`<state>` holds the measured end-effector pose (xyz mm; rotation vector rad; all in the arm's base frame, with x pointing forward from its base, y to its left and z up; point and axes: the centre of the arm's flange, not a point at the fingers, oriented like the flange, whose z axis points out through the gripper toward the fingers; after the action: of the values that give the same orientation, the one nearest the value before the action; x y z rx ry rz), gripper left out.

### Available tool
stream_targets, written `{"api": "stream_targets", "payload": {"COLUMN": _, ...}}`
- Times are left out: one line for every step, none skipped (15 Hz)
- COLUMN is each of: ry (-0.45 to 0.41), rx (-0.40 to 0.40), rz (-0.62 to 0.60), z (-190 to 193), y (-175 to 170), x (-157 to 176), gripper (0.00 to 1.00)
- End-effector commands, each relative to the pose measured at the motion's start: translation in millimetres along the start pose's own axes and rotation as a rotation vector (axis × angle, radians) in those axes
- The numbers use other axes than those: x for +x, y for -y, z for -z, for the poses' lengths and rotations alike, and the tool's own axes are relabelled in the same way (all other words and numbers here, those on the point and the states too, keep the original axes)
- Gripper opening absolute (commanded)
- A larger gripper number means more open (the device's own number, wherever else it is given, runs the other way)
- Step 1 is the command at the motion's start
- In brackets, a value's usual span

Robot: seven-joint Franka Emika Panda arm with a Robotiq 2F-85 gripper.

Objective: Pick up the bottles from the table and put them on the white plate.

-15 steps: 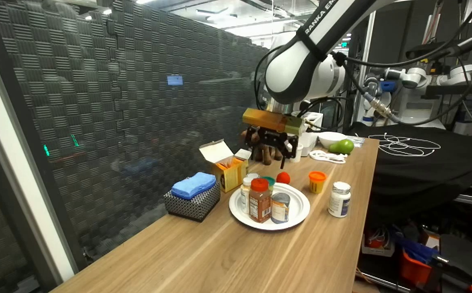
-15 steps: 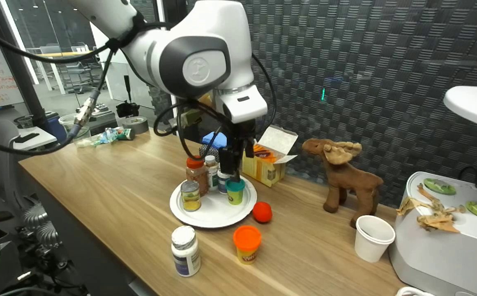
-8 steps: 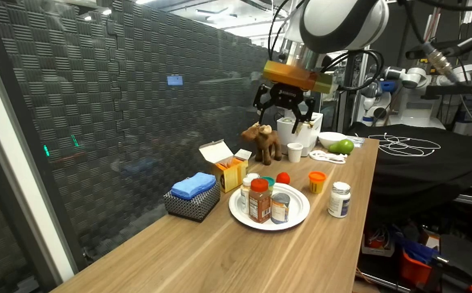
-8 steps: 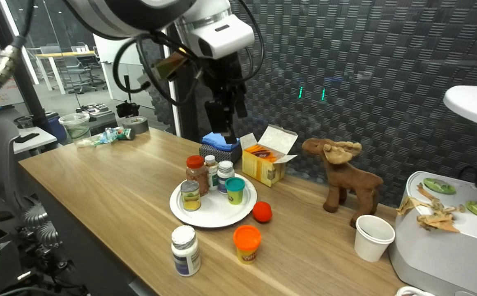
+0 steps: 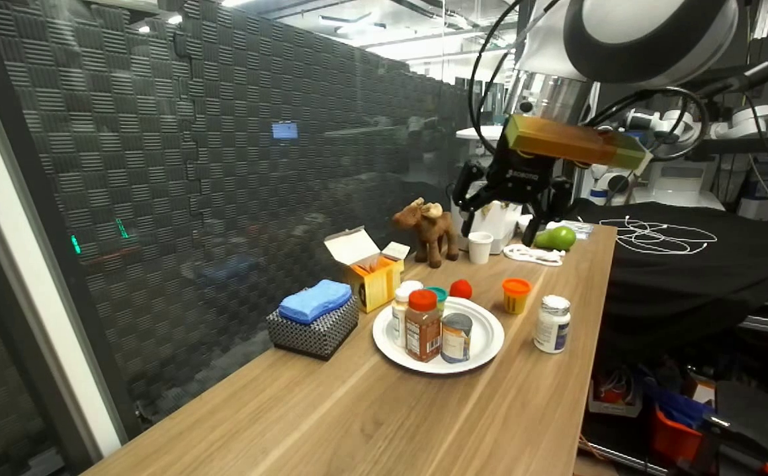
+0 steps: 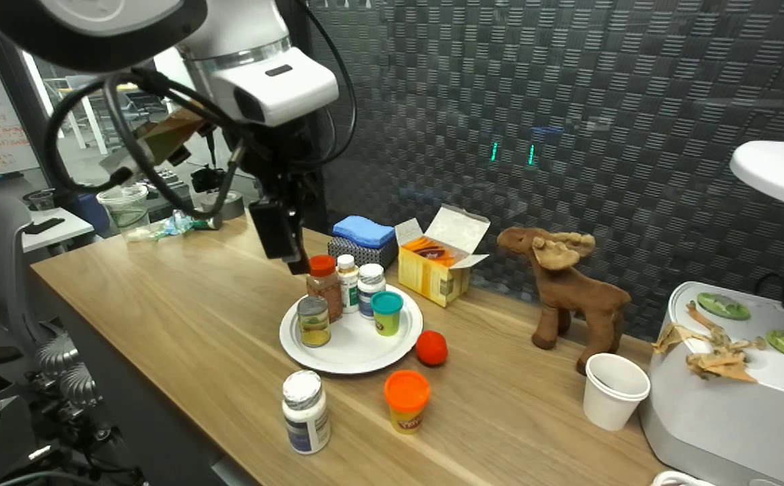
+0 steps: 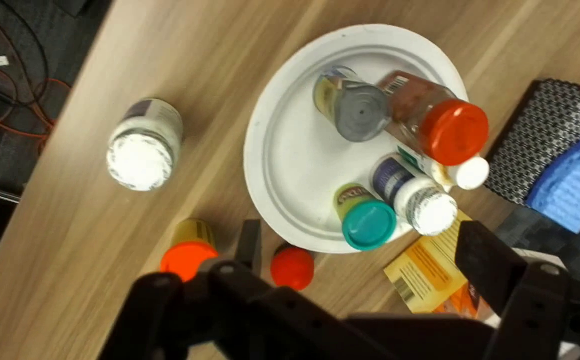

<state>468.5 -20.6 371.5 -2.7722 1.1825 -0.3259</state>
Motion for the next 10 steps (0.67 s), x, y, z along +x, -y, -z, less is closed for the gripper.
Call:
{"api": "stream_targets", "payload": {"ry": -0.014, "rx": -0.063, "rz": 0.029, "z": 8.1, "y": -42.4, "x": -5.9, "gripper": 1.0}}
{"api": "stream_targets", "payload": {"ry": -0.008, "rx": -0.089, "rz": 0.039, "z": 8.4, "y": -50.3, "x": -4.3, "gripper": 1.0}}
{"api": "stream_targets", "payload": {"ry": 0.0, "rx": -0.119, "rz": 0.048, "z": 7.9, "y": -58.0, "x": -2.7, "gripper": 1.0}}
{"api": "stream_targets", "payload": {"ry": 0.021, "rx": -0.141, "rz": 0.063, "z": 6.2, "y": -64.1, "x": -2.6, "gripper": 1.0}}
{"api": "stream_targets", "payload": {"ry": 0.042, "rx": -0.163, "rz": 0.078, "z": 4.0, "y": -68.7, "x": -2.7, "gripper": 1.0}}
{"api": "stream_targets", "payload": {"ry": 0.066, "rx": -0.171, "rz": 0.094, "z": 1.6, "y": -72.5, "x": -3.0, "gripper": 1.0}}
{"api": "stream_targets", "payload": {"ry": 0.093, "rx": -0.176, "rz": 0.112, "z": -2.0, "y": -74.0, "x": -4.1, "gripper": 1.0}}
{"api": "stream_targets", "payload": {"ry": 0.113, "rx": -0.172, "rz": 0.133, "z": -5.3, "y": -74.5, "x": -5.0, "gripper": 1.0}}
{"api": "stream_targets", "payload": {"ry": 0.124, "rx": -0.167, "rz": 0.157, "z": -9.6, "y": -74.1, "x": -5.8, "gripper": 1.0}}
{"api": "stream_targets", "payload": {"ry": 0.123, "rx": -0.152, "rz": 0.175, "z": -15.3, "y": -73.9, "x": -4.8, "gripper": 1.0}}
